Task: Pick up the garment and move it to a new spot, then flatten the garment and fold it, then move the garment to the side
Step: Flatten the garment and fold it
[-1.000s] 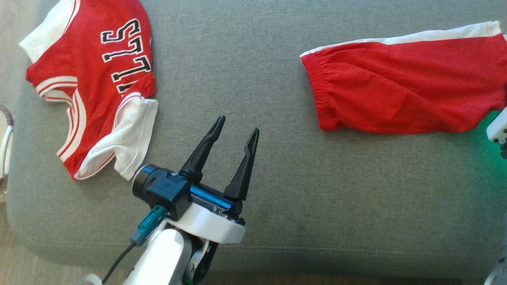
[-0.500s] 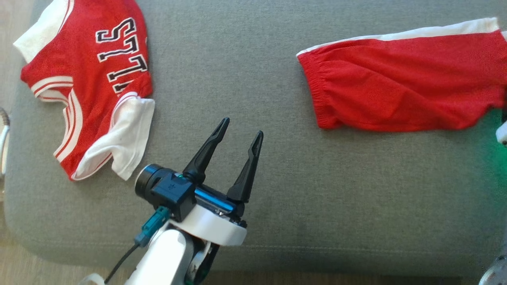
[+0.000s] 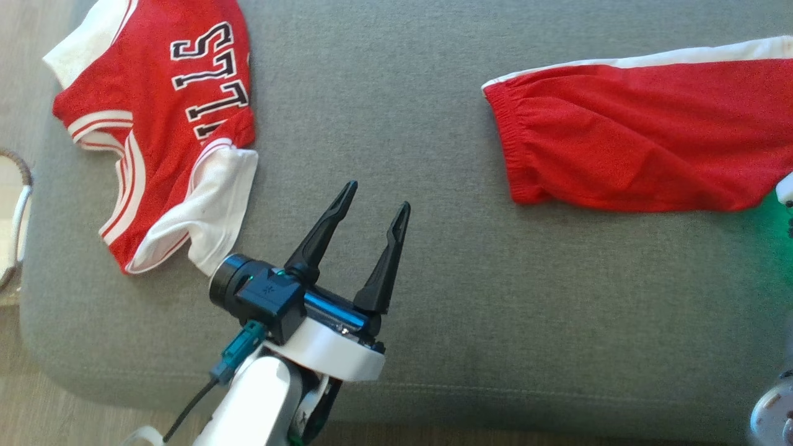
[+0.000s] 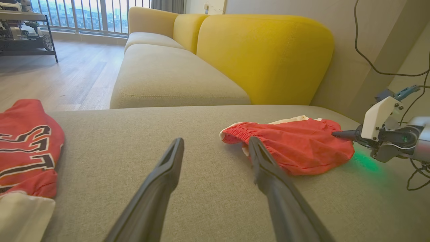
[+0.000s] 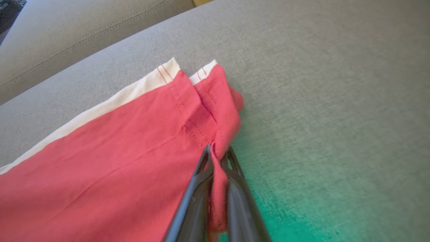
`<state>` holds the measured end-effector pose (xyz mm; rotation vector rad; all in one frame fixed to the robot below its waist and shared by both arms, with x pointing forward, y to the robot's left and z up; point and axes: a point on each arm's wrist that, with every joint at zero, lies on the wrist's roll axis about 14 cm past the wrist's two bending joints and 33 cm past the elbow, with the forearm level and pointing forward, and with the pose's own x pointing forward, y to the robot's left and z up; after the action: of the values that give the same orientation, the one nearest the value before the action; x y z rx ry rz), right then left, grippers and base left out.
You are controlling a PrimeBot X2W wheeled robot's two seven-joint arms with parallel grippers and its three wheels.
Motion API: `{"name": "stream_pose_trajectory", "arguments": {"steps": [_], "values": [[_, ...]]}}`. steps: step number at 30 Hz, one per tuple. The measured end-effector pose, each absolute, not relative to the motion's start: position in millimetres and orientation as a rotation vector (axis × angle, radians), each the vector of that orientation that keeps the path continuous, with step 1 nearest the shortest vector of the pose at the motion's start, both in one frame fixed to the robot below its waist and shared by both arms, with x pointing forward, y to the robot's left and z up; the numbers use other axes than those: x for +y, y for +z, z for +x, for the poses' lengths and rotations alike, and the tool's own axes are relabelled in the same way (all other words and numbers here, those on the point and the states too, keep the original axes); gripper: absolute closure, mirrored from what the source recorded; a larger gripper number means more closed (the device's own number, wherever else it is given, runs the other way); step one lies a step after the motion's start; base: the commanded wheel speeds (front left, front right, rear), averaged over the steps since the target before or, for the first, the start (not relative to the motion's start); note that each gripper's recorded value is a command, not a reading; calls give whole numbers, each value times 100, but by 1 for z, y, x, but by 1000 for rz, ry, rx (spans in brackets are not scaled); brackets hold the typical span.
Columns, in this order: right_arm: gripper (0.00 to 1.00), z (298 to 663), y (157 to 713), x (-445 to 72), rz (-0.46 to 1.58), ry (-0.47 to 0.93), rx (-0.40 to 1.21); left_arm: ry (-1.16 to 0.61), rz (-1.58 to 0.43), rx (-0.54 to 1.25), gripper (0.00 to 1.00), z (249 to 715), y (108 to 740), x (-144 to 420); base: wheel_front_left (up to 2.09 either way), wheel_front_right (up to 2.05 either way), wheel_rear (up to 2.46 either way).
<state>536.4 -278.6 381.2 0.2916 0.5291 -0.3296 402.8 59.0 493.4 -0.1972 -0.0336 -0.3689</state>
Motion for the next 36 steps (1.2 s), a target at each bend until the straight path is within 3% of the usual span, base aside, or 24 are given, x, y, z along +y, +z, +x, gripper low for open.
{"name": "stream_pose_trajectory", "arguments": {"steps": [15,26,36], "values": [[100,528,473,-337,103,-376,316,-440,-219,-92,0,398,516,35,0,0,0],[100,560,527,-216,73,-44,188,-415,-214,-93,0,388,519,43,0,0,0],[100,546,503,-105,47,248,285,-372,-212,-88,0,385,518,54,0,0,0]]}}
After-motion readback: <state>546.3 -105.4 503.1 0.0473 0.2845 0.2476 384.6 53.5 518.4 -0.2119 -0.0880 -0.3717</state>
